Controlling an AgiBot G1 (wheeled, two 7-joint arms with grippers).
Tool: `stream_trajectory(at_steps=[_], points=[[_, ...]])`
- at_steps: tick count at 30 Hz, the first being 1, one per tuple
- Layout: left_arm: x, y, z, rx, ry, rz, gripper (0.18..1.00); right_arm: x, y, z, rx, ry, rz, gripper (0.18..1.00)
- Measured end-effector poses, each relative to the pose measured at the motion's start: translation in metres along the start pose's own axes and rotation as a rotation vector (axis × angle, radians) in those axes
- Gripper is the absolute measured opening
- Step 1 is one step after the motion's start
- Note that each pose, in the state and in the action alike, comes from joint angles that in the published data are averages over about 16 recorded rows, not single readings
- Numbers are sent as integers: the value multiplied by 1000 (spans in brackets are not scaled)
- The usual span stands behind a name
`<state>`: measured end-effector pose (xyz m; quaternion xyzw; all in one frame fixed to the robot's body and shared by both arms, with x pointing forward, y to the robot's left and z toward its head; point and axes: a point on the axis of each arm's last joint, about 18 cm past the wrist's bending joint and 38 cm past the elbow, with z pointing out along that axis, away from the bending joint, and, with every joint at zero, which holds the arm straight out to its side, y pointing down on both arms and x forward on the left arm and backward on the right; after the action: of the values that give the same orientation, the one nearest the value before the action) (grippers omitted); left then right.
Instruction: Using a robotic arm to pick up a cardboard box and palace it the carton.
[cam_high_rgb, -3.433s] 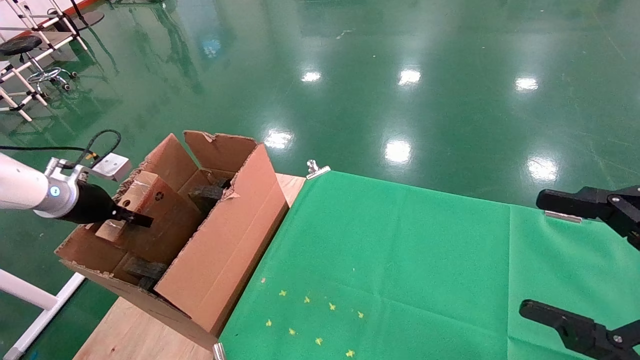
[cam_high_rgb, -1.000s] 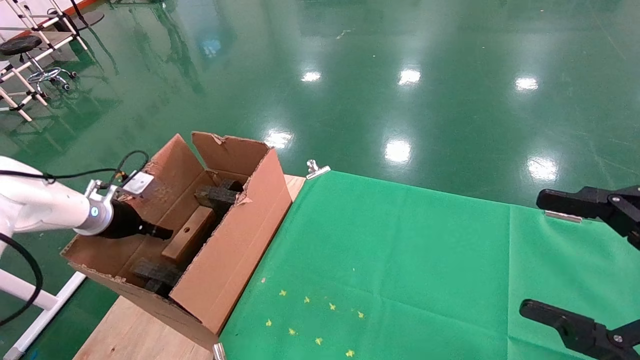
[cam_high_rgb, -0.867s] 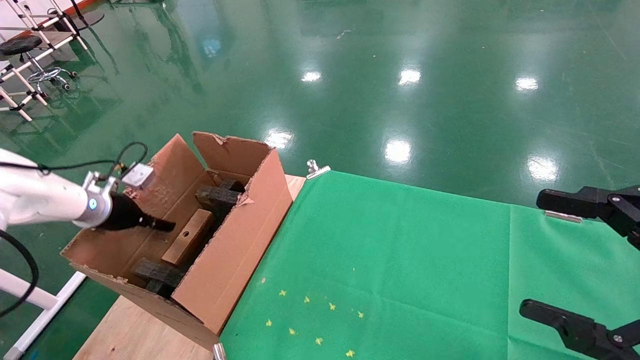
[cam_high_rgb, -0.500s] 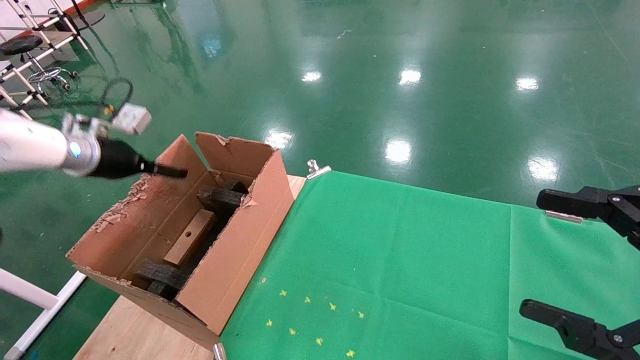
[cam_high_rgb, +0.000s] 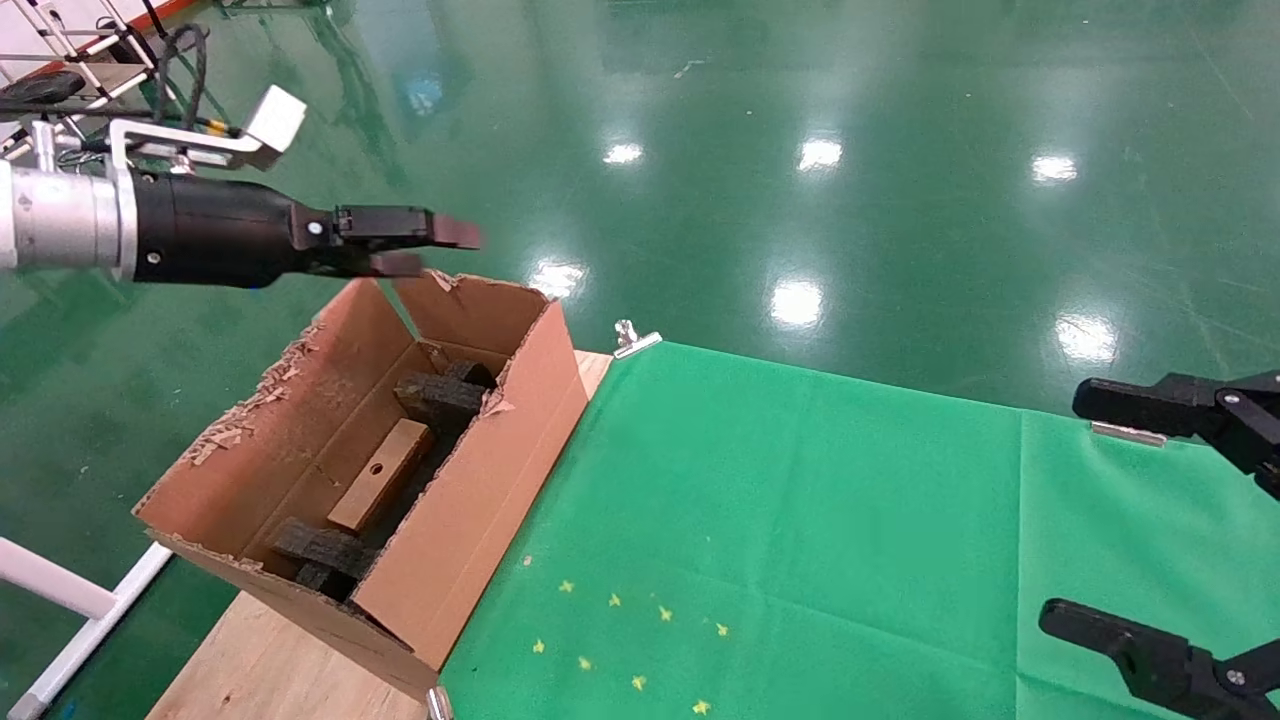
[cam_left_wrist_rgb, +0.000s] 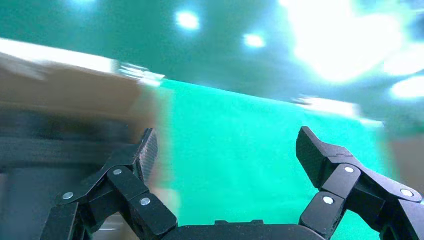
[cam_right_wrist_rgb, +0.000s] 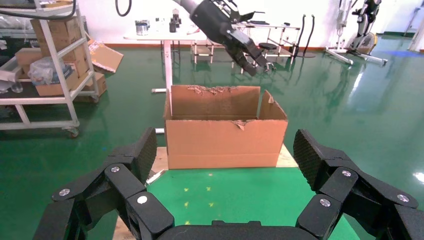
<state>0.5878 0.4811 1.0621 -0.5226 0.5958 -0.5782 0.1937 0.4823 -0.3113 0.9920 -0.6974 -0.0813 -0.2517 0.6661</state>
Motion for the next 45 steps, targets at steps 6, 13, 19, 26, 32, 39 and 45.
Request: stream_trajectory(at_steps=[6, 13, 19, 26, 32, 39, 45], points=[[24, 6, -4, -17, 142, -58, 1001, 0, 0, 0, 0, 0, 0, 1001], [34, 12, 1, -27, 204, -35, 1001, 0, 0, 0, 0, 0, 0, 1001], [42, 19, 10, -29, 246, 41, 1001, 0, 0, 0, 0, 0, 0, 1001], [59, 33, 23, -26, 334, 165, 1001, 0, 0, 0, 0, 0, 0, 1001], [74, 47, 31, -13, 410, 272, 1001, 0, 0, 0, 0, 0, 0, 1001], [91, 63, 36, 13, 497, 393, 1001, 0, 0, 0, 0, 0, 0, 1001], [106, 77, 37, 45, 568, 494, 1001, 0, 0, 0, 0, 0, 0, 1001]])
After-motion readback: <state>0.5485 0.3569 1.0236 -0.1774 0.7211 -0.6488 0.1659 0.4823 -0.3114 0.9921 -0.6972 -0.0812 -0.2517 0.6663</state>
